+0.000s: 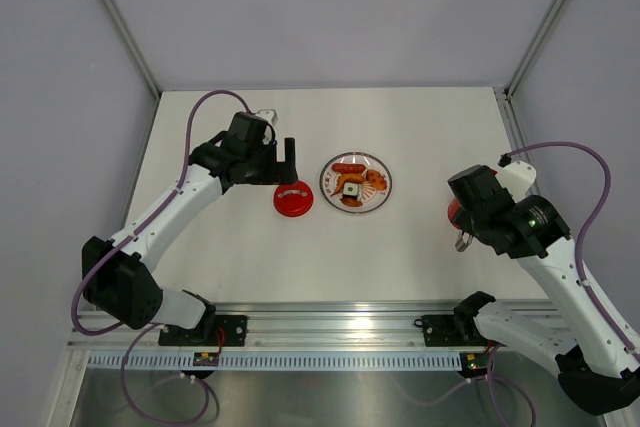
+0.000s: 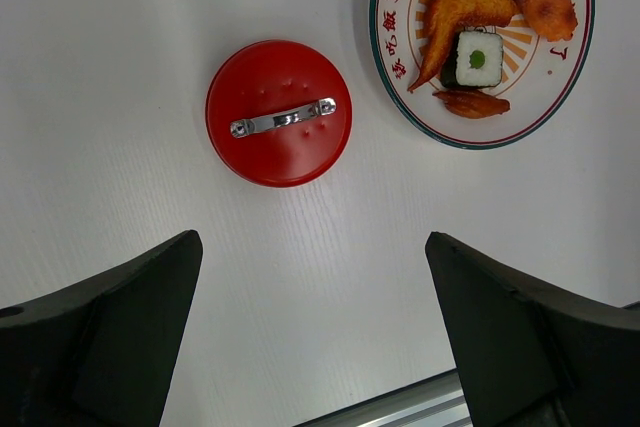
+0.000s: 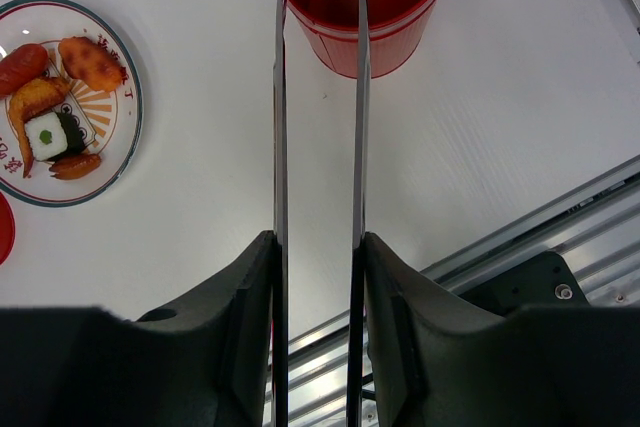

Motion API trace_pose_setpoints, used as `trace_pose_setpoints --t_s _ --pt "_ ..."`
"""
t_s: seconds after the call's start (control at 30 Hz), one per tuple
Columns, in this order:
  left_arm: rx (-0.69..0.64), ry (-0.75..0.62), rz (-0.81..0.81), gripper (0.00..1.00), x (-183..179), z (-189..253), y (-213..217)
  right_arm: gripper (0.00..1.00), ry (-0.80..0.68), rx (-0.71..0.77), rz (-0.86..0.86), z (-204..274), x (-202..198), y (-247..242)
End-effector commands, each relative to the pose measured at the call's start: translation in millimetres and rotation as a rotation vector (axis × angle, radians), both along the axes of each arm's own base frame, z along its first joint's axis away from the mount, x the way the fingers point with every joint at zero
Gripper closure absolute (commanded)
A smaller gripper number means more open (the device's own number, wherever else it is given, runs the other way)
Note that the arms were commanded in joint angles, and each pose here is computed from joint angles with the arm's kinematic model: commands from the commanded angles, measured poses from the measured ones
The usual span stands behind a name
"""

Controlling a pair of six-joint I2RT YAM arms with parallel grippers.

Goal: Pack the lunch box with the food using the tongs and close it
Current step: Place the fake food in the packing box.

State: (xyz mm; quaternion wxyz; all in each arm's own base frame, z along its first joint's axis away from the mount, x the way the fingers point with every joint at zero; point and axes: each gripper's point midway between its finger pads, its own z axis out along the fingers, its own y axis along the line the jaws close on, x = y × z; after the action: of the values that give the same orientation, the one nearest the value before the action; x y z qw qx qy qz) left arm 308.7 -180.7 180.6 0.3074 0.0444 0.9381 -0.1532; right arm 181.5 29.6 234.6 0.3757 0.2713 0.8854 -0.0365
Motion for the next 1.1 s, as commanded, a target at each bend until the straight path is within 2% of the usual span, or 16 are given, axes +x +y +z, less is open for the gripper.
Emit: trace_pose_setpoints --t_s 0.0,0.4,0.47,1.07 --pt "-0.014 -0.038 -0.017 0.01 6.8 13.3 -6.0 0.57 0.193 -0.139 -0.041 -14.1 -48.9 -36.4" --pt "-0.011 -0.043 -0.020 0.01 7.2 14.4 -7.1 0.55 0.193 -0.142 -0.043 -13.9 -48.1 -36.5" --pt "-0.010 -0.042 -0.020 0.01 7.3 13.9 -7.2 0.52 0.194 -0.143 -0.044 -14.0 -48.0 -36.6" --pt "-0.005 -0.035 -0.031 0.01 7.2 10.7 -9.4 0.52 0.204 -0.154 -0.044 -13.9 -45.7 -35.9"
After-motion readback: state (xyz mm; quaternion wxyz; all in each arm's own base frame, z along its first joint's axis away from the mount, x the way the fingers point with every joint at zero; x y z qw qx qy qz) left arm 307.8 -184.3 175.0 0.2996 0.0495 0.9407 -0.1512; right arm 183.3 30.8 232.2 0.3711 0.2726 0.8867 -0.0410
